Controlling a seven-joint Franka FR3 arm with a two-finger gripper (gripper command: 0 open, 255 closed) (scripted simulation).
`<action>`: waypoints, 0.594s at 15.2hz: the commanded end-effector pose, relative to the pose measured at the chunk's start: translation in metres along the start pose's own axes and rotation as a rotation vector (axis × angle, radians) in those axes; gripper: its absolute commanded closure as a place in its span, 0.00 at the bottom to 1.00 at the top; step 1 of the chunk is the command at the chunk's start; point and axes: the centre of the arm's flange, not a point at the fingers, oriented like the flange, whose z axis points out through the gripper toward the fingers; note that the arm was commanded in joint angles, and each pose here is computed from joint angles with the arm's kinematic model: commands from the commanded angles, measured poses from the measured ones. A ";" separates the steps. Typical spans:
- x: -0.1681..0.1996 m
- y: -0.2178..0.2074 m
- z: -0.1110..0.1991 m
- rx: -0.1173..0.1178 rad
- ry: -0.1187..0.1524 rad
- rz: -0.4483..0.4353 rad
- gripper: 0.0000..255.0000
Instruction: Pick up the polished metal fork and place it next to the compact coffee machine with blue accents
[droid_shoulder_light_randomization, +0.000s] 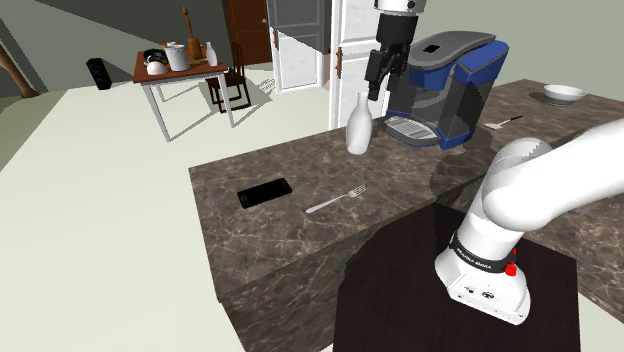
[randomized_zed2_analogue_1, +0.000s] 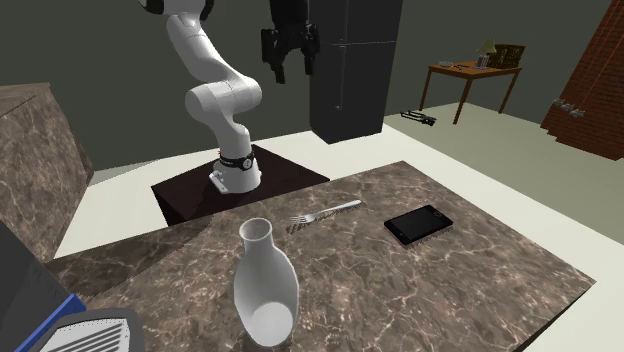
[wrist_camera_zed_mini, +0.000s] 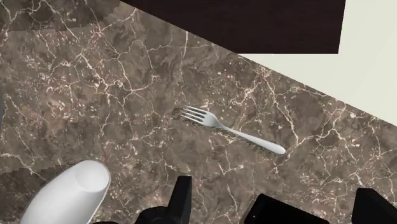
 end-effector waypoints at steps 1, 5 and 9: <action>0.000 0.000 0.000 0.000 0.000 0.000 0.00; 0.011 0.006 0.051 -0.010 -0.015 -0.150 0.00; 0.022 0.011 0.103 -0.020 -0.029 -0.301 0.00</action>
